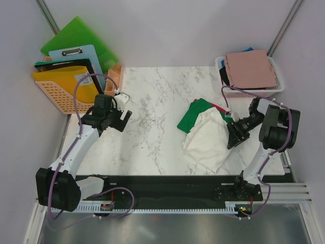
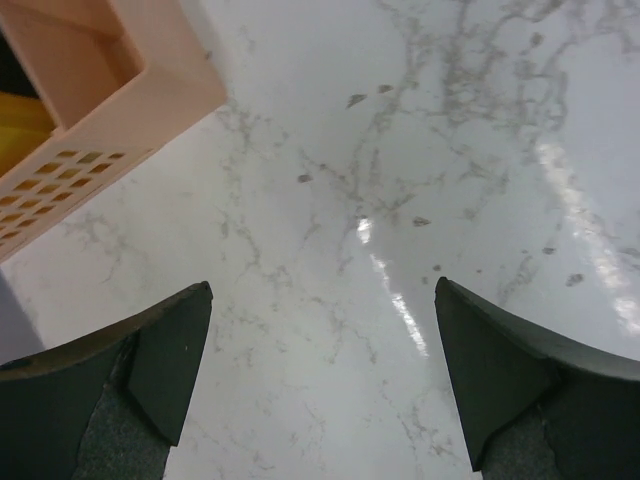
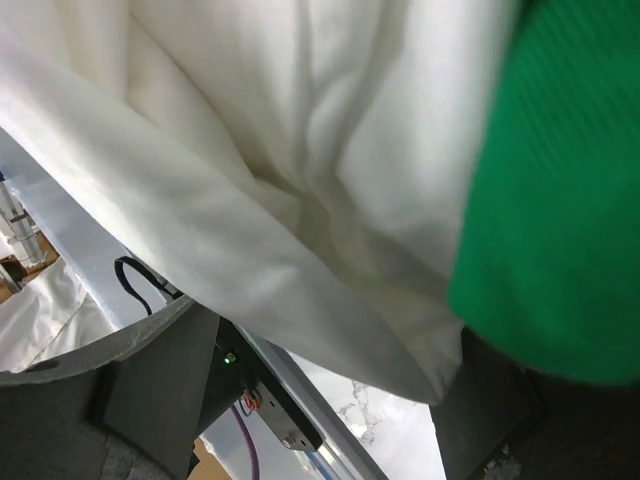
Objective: Fold and stack the t-shirts
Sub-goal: Neatly place the folded tshirt to the corner
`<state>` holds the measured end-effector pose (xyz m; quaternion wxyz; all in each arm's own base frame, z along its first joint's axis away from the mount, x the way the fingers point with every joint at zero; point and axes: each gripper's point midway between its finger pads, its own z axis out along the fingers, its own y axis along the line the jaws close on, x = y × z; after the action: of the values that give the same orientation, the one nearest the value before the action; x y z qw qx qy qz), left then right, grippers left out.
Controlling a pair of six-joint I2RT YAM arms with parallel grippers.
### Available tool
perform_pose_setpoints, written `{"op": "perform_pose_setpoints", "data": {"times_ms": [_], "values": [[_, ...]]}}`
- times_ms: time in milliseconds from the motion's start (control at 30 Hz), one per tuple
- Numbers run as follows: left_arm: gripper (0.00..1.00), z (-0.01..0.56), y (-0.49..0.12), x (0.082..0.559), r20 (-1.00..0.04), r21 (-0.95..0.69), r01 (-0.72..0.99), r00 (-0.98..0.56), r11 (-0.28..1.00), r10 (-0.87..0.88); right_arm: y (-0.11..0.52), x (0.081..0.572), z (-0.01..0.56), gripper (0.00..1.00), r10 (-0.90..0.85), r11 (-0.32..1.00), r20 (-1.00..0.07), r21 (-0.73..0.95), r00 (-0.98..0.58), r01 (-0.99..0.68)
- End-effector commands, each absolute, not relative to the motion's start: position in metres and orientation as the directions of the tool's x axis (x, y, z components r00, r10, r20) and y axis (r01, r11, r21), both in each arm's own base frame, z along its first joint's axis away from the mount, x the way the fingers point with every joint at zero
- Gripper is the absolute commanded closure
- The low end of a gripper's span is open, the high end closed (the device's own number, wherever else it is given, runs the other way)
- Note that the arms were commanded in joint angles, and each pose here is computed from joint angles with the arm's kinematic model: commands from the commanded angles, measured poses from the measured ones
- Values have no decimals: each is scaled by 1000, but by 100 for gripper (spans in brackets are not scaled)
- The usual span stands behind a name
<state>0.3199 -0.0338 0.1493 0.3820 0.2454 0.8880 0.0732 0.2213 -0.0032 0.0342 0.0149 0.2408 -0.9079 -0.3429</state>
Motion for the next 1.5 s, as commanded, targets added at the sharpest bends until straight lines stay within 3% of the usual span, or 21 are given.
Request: {"op": "perform_pose_setpoints", "data": {"times_ms": [0,33,233,433,567,733,900,1100,1267,1467], "values": [[0,155,-99,296,-687,20,626,-558,780,466,10,231,31,17,-428,615,-191,655,-883,-440],[0,167,-121,285,-705,-88,687,-555,721,442,10,231,30,17,-426,614,-187,659,-885,-435],[0,184,-180,256,-693,-323,770,-588,550,417,13,223,25,18,-426,603,-171,679,-888,-419],[0,135,-237,235,-570,-464,777,-629,425,529,20,211,7,21,-412,587,-130,719,-902,-372],[0,95,-274,228,-468,-566,737,-657,371,591,20,216,9,21,-408,587,-159,709,-899,-392],[0,83,-313,242,-430,-679,669,-697,303,574,18,221,14,19,-411,593,-185,690,-893,-415],[0,92,-347,251,-478,-710,680,-658,186,581,20,216,9,19,-418,585,-180,696,-890,-416],[0,79,-389,239,-456,-740,662,-621,116,637,18,218,13,20,-425,587,-184,689,-886,-425],[0,63,-403,207,-402,-778,621,-607,93,685,17,221,17,20,-420,598,-188,678,-888,-427],[0,48,-390,195,-366,-758,635,-605,151,707,17,221,18,19,-421,594,-195,679,-886,-432]]}}
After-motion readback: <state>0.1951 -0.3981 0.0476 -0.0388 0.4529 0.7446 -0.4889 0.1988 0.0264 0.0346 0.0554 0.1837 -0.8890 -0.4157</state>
